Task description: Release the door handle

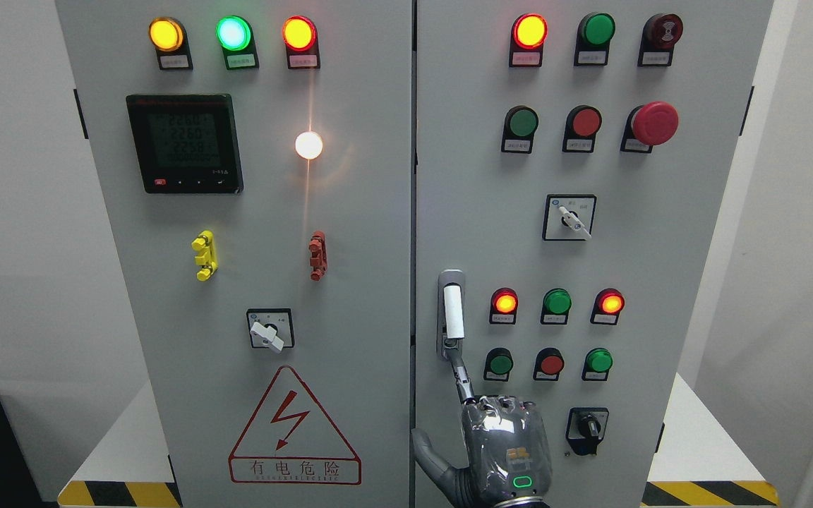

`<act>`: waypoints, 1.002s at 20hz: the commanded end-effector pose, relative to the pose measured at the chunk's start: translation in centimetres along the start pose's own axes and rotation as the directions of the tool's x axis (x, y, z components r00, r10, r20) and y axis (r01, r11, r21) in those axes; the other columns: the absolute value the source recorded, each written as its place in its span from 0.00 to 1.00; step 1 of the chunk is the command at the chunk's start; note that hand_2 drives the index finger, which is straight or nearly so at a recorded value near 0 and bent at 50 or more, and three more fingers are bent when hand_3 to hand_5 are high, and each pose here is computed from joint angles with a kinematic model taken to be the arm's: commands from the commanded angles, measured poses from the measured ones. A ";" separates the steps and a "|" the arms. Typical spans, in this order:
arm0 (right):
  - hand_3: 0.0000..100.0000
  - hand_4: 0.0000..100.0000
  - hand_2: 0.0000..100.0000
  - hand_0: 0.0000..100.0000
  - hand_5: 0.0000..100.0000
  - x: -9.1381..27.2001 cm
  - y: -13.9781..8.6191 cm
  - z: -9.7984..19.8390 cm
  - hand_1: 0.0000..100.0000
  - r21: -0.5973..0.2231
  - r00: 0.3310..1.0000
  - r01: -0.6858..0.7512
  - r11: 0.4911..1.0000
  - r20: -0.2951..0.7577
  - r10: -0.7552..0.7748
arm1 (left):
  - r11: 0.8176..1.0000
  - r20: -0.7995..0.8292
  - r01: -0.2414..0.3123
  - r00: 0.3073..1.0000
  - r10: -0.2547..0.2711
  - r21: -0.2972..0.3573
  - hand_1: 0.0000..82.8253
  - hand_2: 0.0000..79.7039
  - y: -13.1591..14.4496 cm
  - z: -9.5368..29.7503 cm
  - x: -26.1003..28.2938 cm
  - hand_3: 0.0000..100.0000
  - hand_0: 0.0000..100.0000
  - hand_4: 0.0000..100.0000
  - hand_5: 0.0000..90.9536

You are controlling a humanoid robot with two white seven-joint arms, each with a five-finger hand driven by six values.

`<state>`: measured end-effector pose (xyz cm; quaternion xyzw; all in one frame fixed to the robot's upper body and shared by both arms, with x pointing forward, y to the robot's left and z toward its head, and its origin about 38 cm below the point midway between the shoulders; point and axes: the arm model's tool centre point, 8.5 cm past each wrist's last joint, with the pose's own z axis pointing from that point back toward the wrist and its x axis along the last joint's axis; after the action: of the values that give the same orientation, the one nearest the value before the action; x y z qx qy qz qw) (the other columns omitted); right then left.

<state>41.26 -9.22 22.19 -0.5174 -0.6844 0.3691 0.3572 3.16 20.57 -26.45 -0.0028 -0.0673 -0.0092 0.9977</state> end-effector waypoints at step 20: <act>1.00 1.00 0.13 0.27 1.00 0.4 -2.3 -0.3 0.23 -0.068 1.000 0.007 0.998 0.011 -0.006 | 1.000 -0.016 -0.002 1.000 0.002 0.000 0.67 0.00 0.0 0.1 -1.1 0.00 0.12 0.00 0.00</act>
<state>40.95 -9.24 23.17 -0.5229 -0.6907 0.3595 0.3468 3.16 20.57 -26.45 -0.0028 -0.0673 -0.0092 0.9977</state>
